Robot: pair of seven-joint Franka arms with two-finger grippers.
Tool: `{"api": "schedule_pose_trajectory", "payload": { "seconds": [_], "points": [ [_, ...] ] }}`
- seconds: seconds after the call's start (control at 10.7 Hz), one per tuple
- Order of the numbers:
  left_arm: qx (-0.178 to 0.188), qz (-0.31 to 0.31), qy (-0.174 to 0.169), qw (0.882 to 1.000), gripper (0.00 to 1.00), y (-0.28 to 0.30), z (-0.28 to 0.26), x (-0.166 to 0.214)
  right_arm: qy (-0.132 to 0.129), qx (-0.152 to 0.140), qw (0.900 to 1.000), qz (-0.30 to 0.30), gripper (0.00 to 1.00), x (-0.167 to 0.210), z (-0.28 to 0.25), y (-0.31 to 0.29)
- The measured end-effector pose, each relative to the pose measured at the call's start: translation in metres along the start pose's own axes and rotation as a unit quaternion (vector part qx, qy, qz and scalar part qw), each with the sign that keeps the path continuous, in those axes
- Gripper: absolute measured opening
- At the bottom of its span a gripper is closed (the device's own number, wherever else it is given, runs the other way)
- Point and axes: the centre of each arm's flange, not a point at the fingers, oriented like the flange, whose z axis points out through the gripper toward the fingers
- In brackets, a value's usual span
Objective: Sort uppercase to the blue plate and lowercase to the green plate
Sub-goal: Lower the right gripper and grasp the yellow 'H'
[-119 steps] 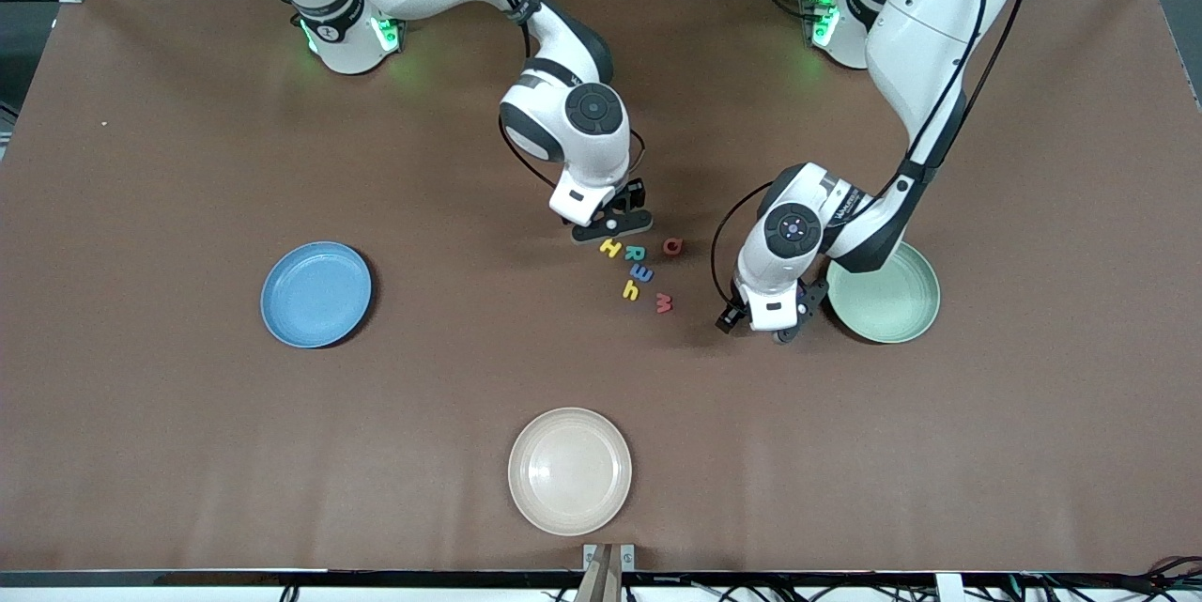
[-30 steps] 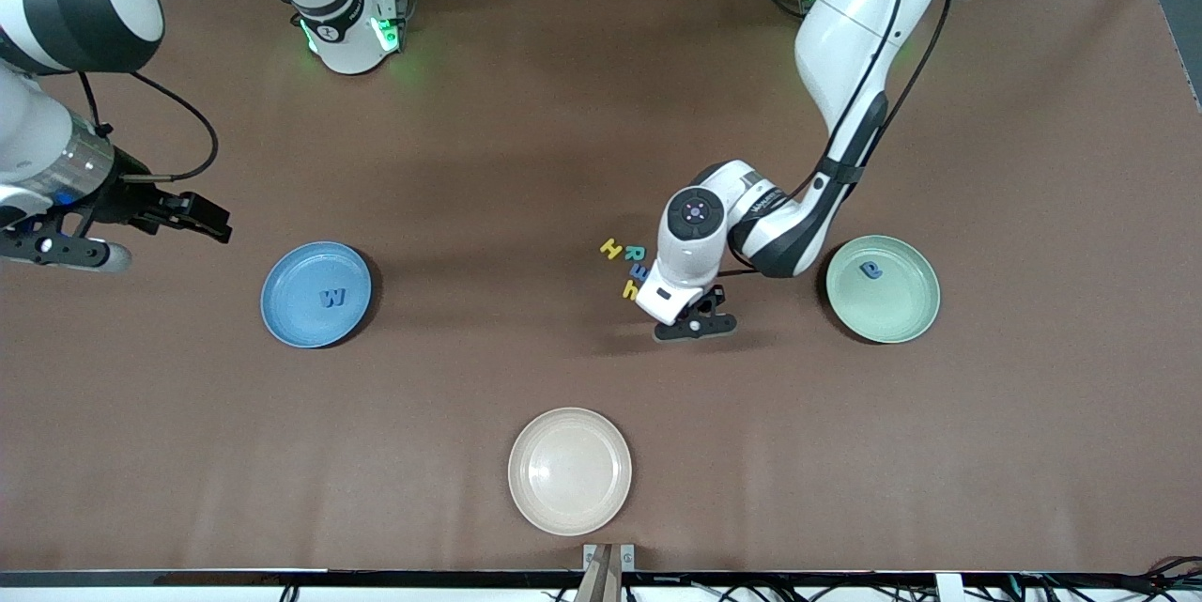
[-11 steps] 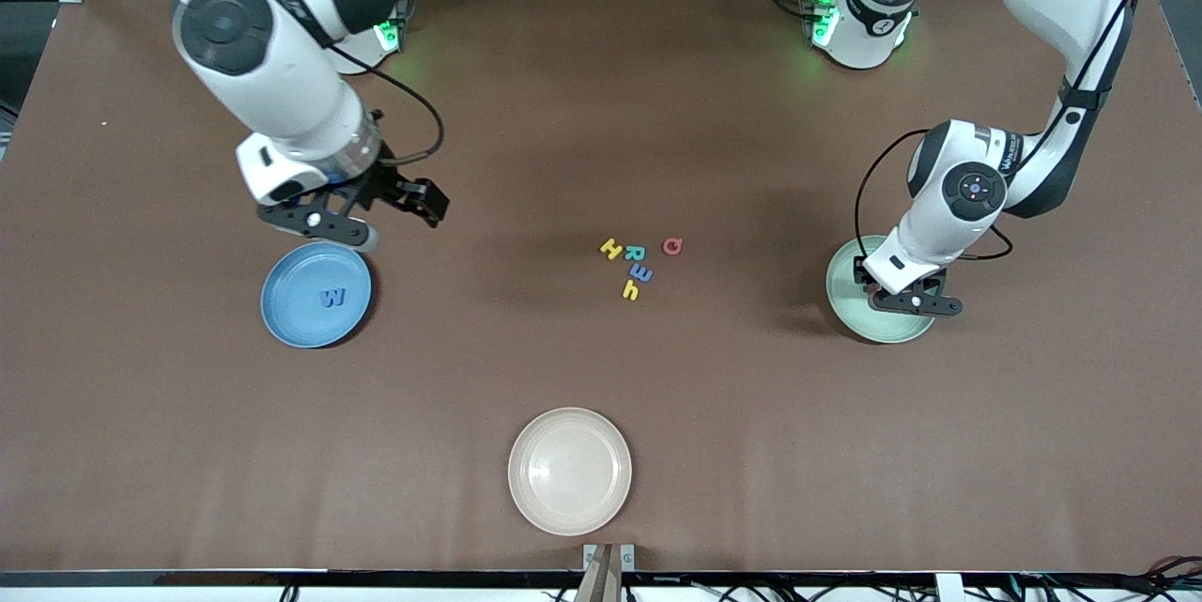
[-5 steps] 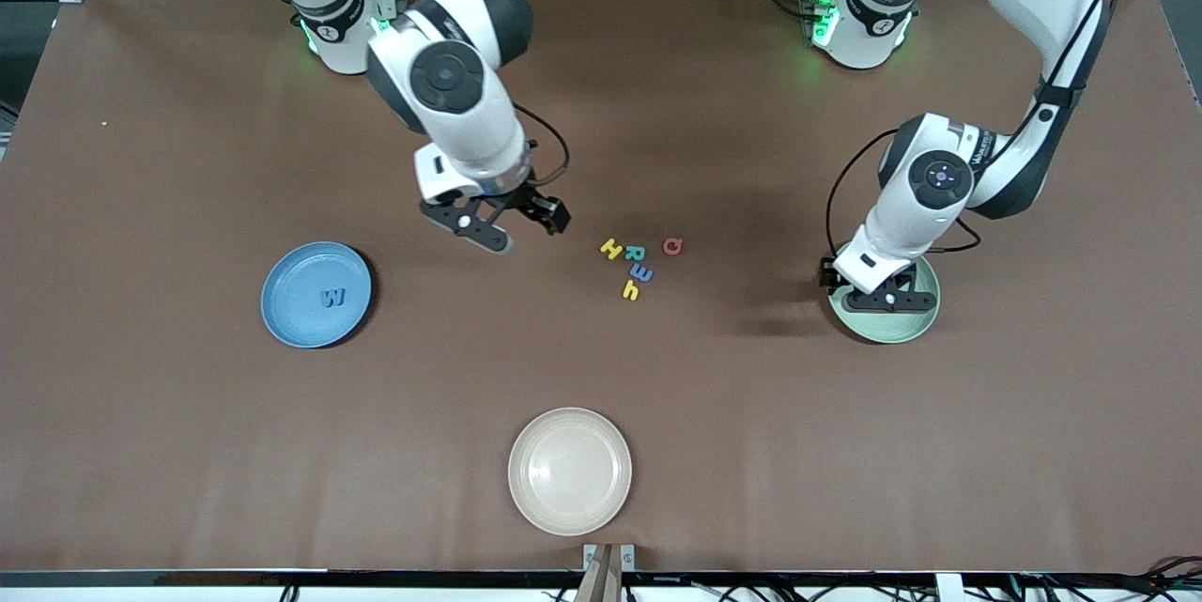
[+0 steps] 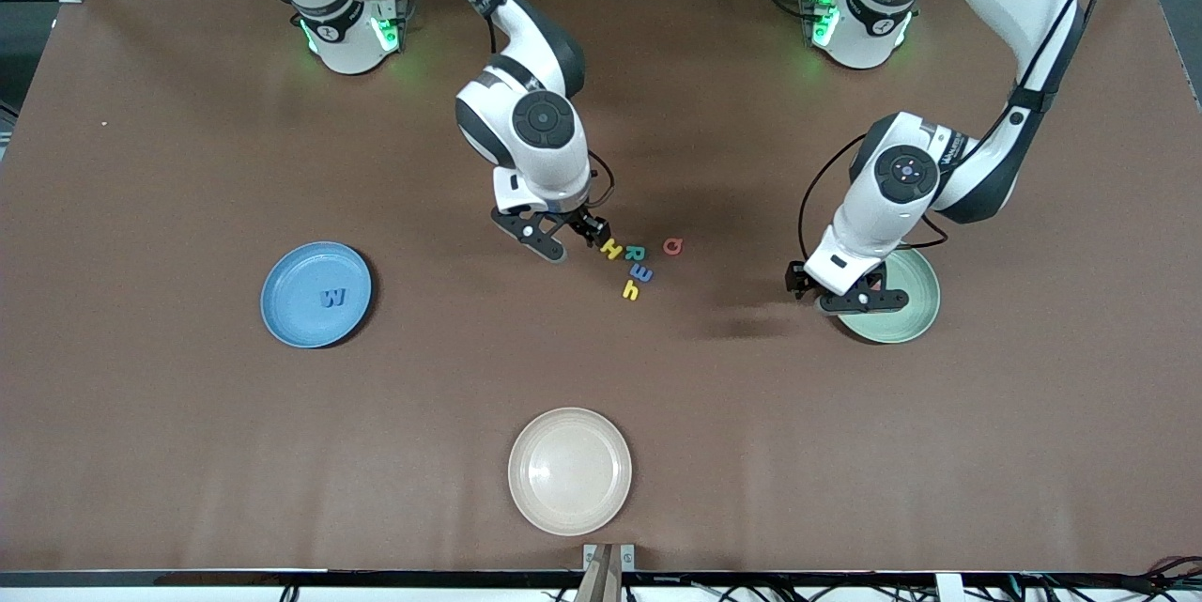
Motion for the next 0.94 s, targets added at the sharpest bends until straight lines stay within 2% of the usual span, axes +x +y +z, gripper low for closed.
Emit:
{"api": "schedule_pose_trajectory", "payload": {
  "seconds": [0.47, 0.56, 0.75, 0.94],
  "points": [
    [-0.007, -0.026, -0.003, 1.000, 0.84, 0.019, 0.008, 0.003, -0.004, 0.015, 1.000, 0.017, 0.86, -0.008, 0.025, -0.016],
    [-0.008, -0.035, -0.002, 0.999, 0.84, 0.024, 0.007, 0.001, -0.005, 0.020, 1.000, 0.017, 0.82, -0.008, 0.027, -0.019],
    [-0.010, -0.042, -0.001, 0.999, 0.84, 0.033, 0.006, -0.002, -0.005, 0.028, 1.000, 0.011, 0.79, -0.015, 0.036, -0.024],
    [-0.011, -0.036, 0.000, 0.999, 0.84, 0.042, 0.004, -0.004, -0.001, 0.024, 1.000, 0.003, 0.73, -0.021, 0.048, -0.024]
  ]
}}
